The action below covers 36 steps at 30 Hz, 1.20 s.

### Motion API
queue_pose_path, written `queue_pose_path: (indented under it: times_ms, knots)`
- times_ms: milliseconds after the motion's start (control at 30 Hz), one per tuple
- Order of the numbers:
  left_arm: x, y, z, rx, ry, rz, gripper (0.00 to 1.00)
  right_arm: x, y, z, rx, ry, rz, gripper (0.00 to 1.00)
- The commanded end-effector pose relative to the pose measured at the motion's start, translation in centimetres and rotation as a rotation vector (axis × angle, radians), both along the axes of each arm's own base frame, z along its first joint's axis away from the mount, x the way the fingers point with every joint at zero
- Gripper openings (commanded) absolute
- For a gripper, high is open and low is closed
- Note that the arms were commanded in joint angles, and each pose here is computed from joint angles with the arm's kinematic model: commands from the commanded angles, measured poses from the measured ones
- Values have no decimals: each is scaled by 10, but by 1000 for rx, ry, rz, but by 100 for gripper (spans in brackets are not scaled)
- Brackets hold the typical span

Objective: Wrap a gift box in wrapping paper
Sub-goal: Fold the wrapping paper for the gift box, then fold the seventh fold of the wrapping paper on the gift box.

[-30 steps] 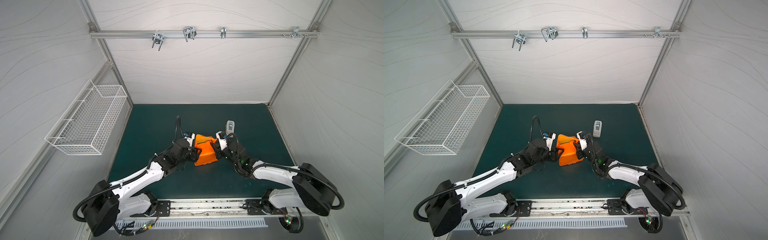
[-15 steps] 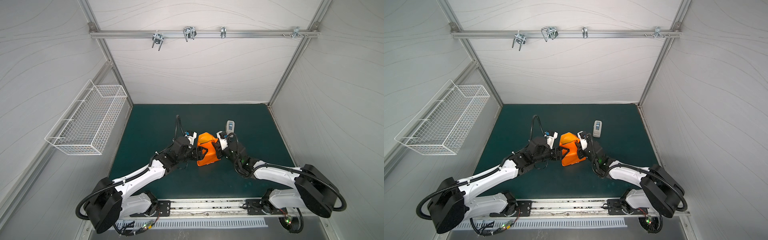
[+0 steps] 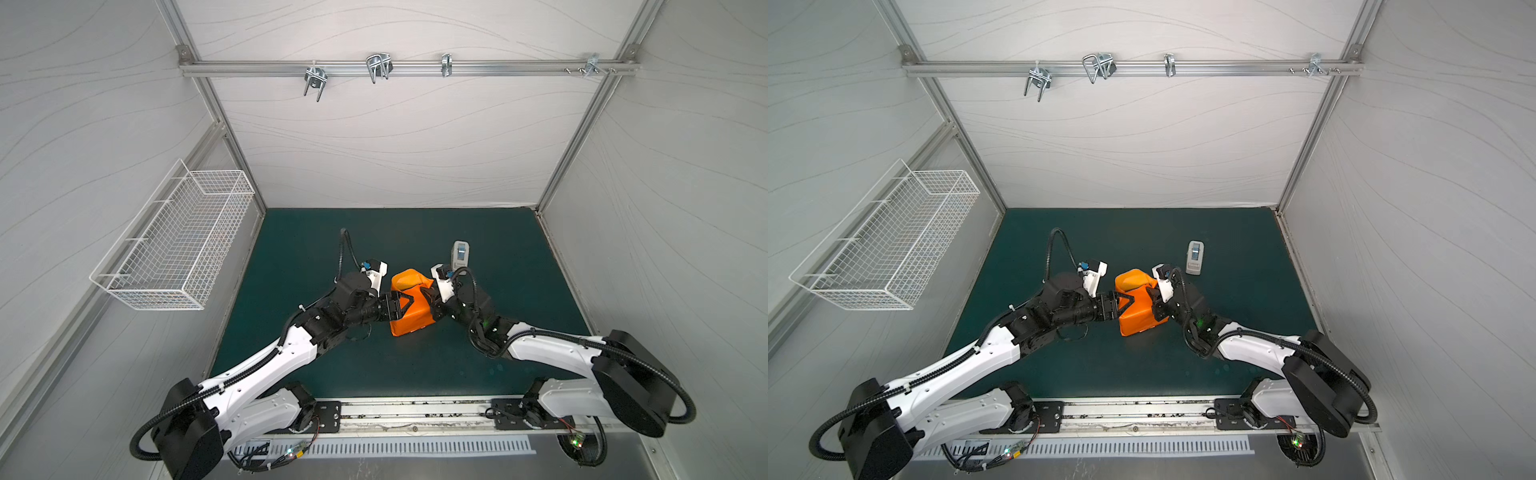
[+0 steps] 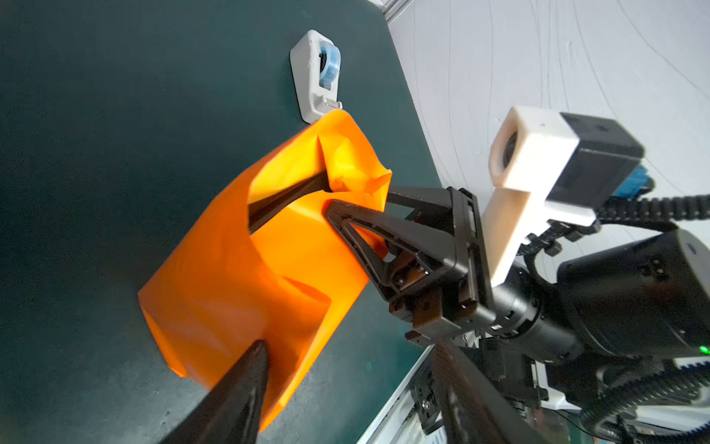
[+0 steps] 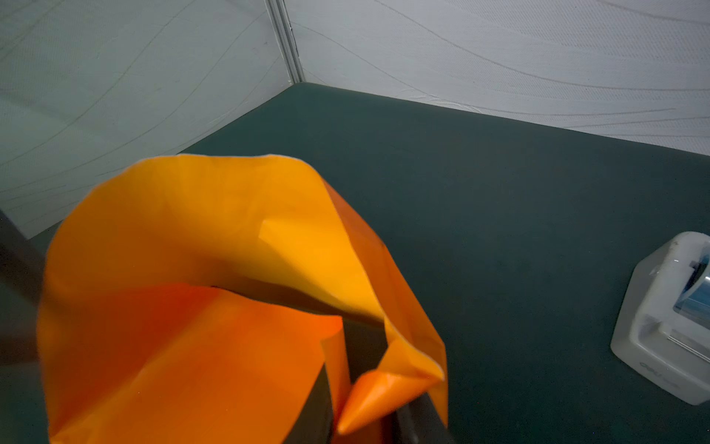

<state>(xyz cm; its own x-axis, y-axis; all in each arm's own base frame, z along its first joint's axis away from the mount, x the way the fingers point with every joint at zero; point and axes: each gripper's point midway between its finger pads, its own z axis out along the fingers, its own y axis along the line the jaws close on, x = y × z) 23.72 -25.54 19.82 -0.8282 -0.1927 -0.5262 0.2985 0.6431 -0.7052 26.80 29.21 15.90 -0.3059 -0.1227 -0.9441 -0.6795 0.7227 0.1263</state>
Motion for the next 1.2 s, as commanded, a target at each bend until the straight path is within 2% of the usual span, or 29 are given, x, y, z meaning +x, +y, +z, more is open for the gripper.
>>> queue_pose_path:
  times_ms: [0, 133, 300, 500, 633, 700, 800, 900, 1000, 1167]
  knots:
    - [5, -10, 18, -82, 0, -23, 66, -8, 3, 0, 4, 20, 31, 23]
    - [7, -19, 5, -87, 51, -44, 63, -8, 4, 0, 4, 23, 31, 23]
    - [12, -23, 0, -135, 61, -18, 60, -11, 4, -1, 3, 38, 42, 25]
    - [12, -13, -27, -60, 140, 32, 57, -16, -1, 8, 5, 50, 56, 41]
    - [10, -7, -44, 4, 187, 50, 53, -18, -12, 24, 33, 85, 50, 55]
    - [9, -6, -52, 23, 210, 52, 52, -17, -20, 37, 69, 112, 52, 59]
    - [8, -6, -61, 39, 234, 49, 51, -9, -41, 61, 134, 142, 6, 61]
    - [8, -8, -64, 39, 246, 45, 50, 7, -73, 77, 206, 161, -99, 63]
    - [8, -10, -65, 42, 256, 38, 49, 28, -93, 73, 232, 212, -162, 63]
    - [9, -9, -67, 63, 262, 35, 47, 46, -75, 39, 211, 330, -113, 62]
